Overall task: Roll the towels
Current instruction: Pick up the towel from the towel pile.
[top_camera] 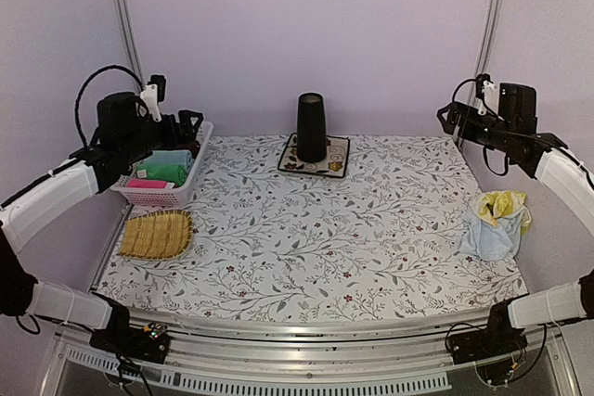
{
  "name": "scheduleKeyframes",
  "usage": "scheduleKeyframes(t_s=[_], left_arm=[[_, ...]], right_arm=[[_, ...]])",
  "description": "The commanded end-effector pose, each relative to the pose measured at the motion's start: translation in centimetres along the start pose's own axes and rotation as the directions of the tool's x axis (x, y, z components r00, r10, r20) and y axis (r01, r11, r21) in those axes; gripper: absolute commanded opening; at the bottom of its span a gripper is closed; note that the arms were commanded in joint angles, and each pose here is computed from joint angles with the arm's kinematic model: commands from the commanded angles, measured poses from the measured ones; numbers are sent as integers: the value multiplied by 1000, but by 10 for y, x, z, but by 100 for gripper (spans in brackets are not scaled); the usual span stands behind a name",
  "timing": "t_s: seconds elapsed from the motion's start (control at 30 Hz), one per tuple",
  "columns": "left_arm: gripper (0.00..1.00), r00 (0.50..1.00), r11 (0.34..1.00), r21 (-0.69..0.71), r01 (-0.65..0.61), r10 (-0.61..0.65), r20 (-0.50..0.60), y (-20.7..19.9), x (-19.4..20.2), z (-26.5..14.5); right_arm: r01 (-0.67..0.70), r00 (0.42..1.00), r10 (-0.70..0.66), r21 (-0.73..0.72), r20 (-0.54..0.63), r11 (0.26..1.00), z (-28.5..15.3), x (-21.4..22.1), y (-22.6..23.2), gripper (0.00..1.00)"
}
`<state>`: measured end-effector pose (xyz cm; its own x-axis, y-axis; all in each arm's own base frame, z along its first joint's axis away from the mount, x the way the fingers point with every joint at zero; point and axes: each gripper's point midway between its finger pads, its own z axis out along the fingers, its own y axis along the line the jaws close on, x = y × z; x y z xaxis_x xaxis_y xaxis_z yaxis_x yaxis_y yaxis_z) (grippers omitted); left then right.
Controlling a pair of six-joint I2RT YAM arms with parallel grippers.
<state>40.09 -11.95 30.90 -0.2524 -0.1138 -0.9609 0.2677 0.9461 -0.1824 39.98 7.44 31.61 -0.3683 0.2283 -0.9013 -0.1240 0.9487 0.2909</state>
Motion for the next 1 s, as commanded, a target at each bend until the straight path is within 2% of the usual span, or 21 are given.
scheduleKeyframes(t_s=[0.0,0.23,0.37,0.5,0.77,0.97], left_arm=[[97,998,998,44,38,-36,-44,-6,-9,14],[97,996,990,126,57,-48,-71,-21,-2,26],[97,991,985,158,63,-44,-124,-26,12,31],[97,986,980,192,55,-24,-162,-36,23,36],[97,974,966,253,54,5,-226,-60,45,44],[97,967,957,284,63,13,-256,-72,56,51]], right_arm=[[-95,995,97,85,-26,992,0,-9,-24,99],[-192,968,223,233,-118,953,6,5,-72,99],[-248,917,338,358,-215,900,13,37,-106,99],[-288,839,469,506,-276,813,15,80,-143,99],[-287,760,599,696,-253,659,-6,134,-190,100],[-288,709,653,736,-266,612,-14,163,-205,94]])
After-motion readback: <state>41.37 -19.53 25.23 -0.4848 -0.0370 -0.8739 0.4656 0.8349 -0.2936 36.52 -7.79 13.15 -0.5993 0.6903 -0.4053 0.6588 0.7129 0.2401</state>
